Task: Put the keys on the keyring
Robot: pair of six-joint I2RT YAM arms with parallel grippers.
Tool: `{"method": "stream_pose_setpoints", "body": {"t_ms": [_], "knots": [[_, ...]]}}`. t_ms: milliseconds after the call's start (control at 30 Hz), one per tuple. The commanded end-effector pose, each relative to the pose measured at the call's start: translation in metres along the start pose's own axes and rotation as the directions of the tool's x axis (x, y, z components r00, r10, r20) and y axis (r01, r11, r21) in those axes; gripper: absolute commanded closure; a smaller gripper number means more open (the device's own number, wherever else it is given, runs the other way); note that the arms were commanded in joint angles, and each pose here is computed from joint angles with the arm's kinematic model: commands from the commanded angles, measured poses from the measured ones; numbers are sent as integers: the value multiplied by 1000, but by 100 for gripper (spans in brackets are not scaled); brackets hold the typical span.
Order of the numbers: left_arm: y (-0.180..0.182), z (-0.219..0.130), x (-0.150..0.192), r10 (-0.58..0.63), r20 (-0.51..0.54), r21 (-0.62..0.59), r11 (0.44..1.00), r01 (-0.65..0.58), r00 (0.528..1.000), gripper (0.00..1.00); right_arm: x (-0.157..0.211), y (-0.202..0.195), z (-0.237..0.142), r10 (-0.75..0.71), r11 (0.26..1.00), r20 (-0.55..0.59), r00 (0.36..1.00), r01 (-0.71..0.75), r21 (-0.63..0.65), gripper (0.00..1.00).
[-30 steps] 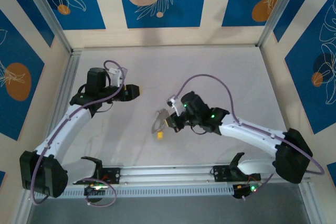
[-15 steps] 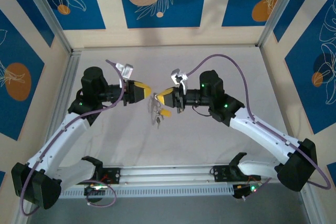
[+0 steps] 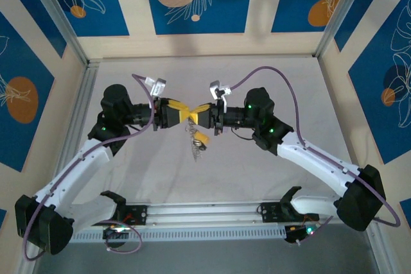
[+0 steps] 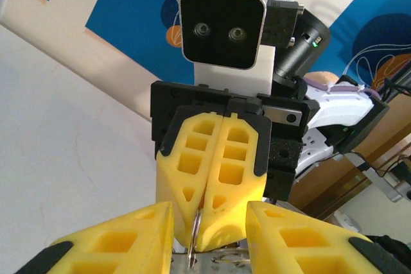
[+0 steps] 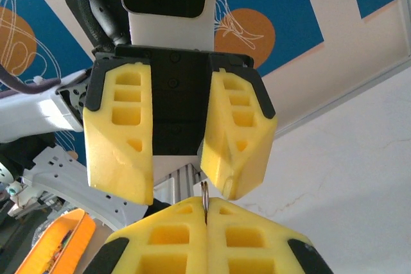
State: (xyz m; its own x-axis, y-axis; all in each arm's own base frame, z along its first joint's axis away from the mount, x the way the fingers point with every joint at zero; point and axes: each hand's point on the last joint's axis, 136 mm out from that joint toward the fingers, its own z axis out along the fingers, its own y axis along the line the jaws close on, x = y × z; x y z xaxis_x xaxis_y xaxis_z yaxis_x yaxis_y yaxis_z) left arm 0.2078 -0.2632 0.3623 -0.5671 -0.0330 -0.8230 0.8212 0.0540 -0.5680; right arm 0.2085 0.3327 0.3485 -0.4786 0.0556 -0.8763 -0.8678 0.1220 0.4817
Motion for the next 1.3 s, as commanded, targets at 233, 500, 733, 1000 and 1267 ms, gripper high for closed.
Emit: {"method": "stream_pose_setpoints", "body": {"t_ms": [233,500,733,1000,1267], "knots": [[-3,7,4,13,-11,52,999,-12,1000,76,-22,-3,-11,6,1000,122,992,-4,-20,100],[-1,8,5,32,-10,49,998,-32,999,100,-16,-8,-2,21,999,111,994,-17,-38,100],[-2,8,5,76,-55,39,996,-74,996,100,0,6,-3,-53,998,56,997,54,-14,86],[-3,5,10,140,-151,-4,990,-143,979,100,14,4,-18,-72,994,-16,997,73,76,51],[3,-3,28,199,-333,-89,966,-241,922,100,26,4,-35,-117,977,-159,980,143,161,35]]}}
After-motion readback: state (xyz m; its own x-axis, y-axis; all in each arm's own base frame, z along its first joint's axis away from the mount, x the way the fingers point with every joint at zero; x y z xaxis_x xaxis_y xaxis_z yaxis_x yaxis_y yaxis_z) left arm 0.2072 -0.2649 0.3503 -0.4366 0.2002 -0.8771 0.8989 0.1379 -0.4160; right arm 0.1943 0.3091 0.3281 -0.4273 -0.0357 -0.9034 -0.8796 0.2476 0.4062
